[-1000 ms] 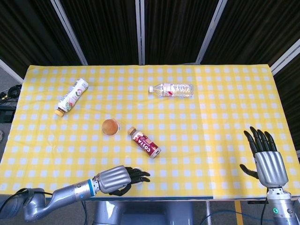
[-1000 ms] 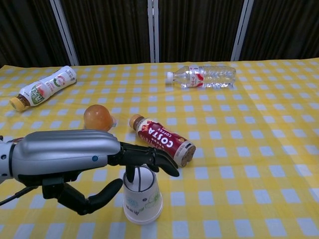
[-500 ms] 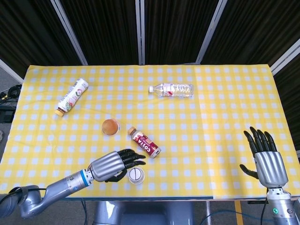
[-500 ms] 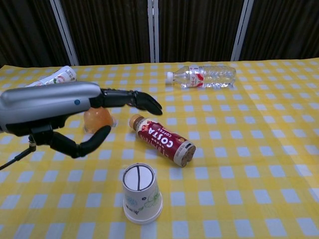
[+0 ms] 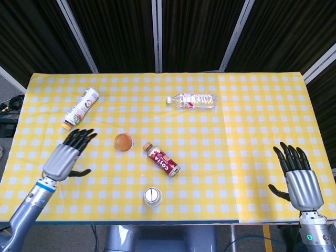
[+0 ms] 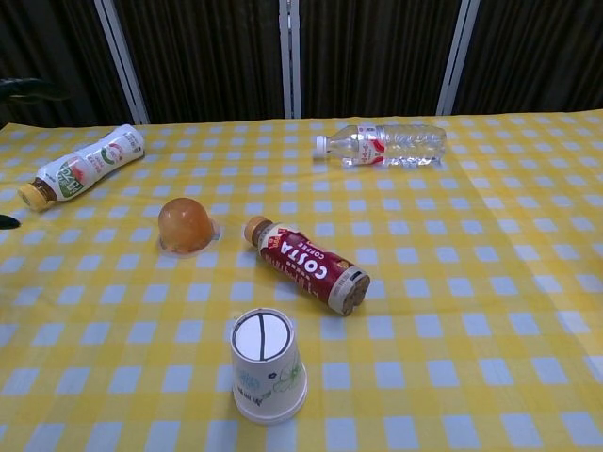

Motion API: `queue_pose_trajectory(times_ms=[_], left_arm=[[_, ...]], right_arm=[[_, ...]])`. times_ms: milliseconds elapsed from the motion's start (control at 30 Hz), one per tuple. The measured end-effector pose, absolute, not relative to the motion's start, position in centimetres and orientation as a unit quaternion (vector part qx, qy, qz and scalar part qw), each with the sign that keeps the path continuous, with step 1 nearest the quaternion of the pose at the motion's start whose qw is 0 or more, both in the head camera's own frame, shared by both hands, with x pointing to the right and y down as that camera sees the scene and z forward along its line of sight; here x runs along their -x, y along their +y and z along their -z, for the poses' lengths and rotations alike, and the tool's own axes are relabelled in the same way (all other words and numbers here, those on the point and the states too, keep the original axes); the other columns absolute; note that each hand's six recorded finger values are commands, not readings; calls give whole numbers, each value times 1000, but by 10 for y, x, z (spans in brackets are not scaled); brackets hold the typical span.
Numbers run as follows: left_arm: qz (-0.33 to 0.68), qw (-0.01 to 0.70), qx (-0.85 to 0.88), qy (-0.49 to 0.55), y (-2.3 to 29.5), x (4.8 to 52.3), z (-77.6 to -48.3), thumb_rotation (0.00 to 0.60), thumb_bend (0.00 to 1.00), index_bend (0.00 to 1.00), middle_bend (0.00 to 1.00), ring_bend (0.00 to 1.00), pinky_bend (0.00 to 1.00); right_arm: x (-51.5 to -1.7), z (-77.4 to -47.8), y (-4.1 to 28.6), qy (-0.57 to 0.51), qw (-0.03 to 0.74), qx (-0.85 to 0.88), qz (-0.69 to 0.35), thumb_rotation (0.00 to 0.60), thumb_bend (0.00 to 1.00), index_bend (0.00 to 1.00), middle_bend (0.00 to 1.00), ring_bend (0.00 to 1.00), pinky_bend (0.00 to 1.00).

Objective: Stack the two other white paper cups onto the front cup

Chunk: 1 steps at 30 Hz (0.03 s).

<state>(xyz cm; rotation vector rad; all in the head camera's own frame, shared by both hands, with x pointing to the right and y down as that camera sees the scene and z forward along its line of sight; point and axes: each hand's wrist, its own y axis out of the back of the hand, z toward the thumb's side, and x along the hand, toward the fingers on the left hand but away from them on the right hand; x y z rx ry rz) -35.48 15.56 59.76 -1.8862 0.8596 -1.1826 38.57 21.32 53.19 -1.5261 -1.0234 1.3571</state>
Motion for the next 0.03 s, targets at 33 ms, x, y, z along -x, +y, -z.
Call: queue_pose_trajectory(times_ms=[33], left_arm=[[473, 368, 721, 347, 158, 366, -595, 600, 0, 0, 0, 0, 0]], right_arm=[[-386, -532, 213, -408, 417, 606, -541, 600, 0, 0, 0, 0, 0]])
